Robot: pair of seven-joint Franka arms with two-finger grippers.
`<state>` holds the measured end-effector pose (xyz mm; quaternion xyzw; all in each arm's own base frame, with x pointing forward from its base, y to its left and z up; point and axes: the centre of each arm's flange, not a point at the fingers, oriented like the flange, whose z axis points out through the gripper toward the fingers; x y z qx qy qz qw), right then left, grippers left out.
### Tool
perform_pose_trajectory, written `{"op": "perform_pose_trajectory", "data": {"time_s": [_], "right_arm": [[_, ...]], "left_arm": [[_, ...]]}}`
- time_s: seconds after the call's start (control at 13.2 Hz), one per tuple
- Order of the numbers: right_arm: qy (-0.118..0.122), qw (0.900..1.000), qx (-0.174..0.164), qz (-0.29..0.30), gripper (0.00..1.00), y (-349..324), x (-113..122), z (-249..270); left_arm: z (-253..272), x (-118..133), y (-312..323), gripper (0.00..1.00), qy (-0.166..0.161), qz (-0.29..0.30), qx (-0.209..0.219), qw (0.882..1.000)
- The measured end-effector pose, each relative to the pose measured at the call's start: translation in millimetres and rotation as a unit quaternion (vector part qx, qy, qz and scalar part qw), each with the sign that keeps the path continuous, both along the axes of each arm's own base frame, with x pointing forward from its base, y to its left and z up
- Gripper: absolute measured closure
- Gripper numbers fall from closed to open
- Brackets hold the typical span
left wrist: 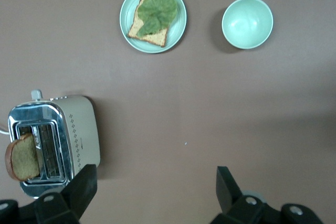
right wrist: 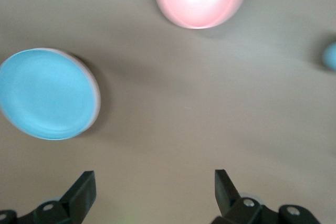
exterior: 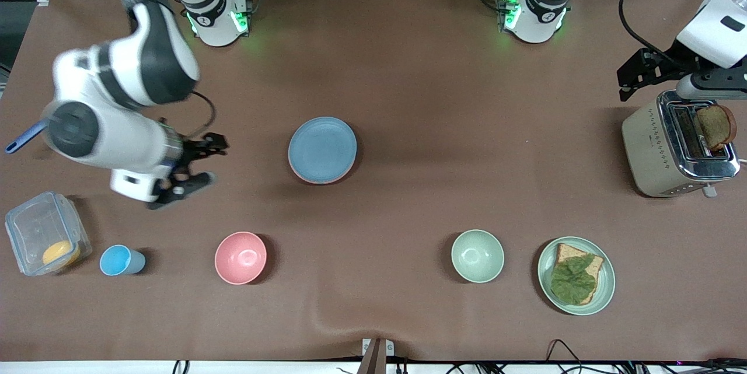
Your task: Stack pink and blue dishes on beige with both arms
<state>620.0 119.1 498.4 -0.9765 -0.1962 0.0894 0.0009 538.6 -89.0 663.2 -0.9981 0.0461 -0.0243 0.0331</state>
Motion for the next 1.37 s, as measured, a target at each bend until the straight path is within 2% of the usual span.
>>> {"op": "perform_pose_trajectory", "data": {"time_s": [0.3, 0.46, 0.68, 0.91, 1.37], "right_arm": [[-0.055, 0.996, 0.002, -0.068, 0.0, -96.2, -26.6, 86.6], [-0.072, 0.994, 0.004, -0.085, 0.0, -119.2, -45.8, 113.2], [-0.065, 0.994, 0.003, -0.085, 0.0, -120.2, -58.4, 110.5], [-0.061, 0.994, 0.001, -0.086, 0.0, -120.5, -57.5, 100.9], [-0.069, 0.994, 0.002, -0.086, 0.0, -120.8, -55.6, 102.0]], "left_arm": [[-2.2, -4.2, -2.1, 0.0, 0.017, 0.0, -0.012, 1.0], [-2.0, -4.4, -1.4, 0.0, 0.017, 0.001, -0.012, 1.0], [-2.2, -4.5, -0.2, 0.0, 0.019, 0.002, -0.012, 1.0], [-4.2, -6.5, 2.1, 0.0, 0.03, 0.011, -0.014, 0.999], [-8.2, -7.5, 14.0, 0.0, 0.047, 0.029, -0.028, 0.998]]}}
